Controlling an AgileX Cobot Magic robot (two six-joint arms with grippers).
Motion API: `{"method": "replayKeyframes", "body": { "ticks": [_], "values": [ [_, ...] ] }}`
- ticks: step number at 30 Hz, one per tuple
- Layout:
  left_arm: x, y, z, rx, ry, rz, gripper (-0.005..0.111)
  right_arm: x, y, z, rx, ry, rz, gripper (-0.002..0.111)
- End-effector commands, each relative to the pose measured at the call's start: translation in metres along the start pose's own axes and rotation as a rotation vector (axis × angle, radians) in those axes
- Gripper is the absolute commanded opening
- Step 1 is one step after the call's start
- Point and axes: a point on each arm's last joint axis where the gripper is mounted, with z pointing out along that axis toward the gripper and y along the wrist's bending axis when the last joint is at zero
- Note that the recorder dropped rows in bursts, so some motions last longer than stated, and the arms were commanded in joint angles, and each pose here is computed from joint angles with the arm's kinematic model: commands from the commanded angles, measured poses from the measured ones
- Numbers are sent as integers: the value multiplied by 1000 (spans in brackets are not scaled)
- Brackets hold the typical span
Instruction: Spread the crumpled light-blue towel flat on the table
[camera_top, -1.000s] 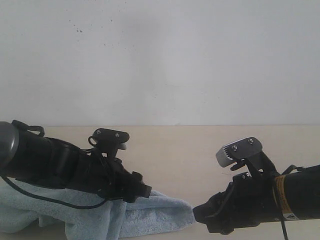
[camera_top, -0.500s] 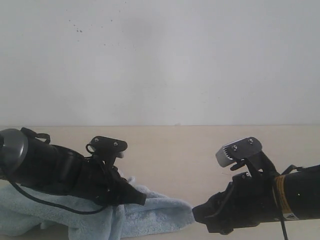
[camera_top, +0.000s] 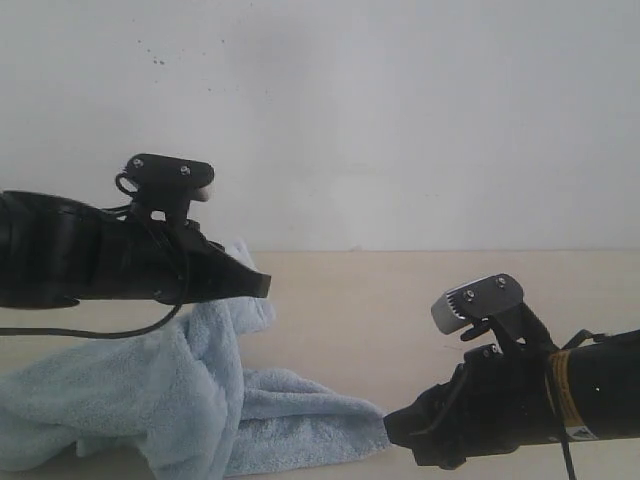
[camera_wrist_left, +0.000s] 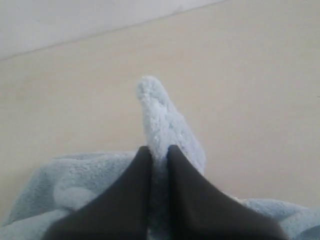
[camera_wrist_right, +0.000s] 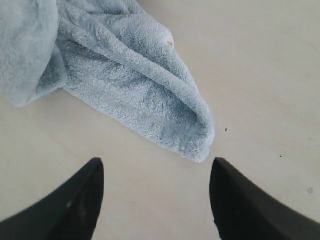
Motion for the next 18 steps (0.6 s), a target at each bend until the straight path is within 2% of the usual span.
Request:
{"method": "replayKeyframes", "body": {
  "ticks": [1, 6, 18],
  "values": [
    [-6, 7, -16, -64, -28, 16, 8, -2, 0, 1, -6, -7, -1, 59],
    [-6, 14, -40, -100, -52, 27, 8, -2, 0, 1, -6, -7, 3, 59],
    [-5, 36, -133, -173, -219, -27, 8, 3, -3, 2, 25, 33, 2, 59]
  ]
}}
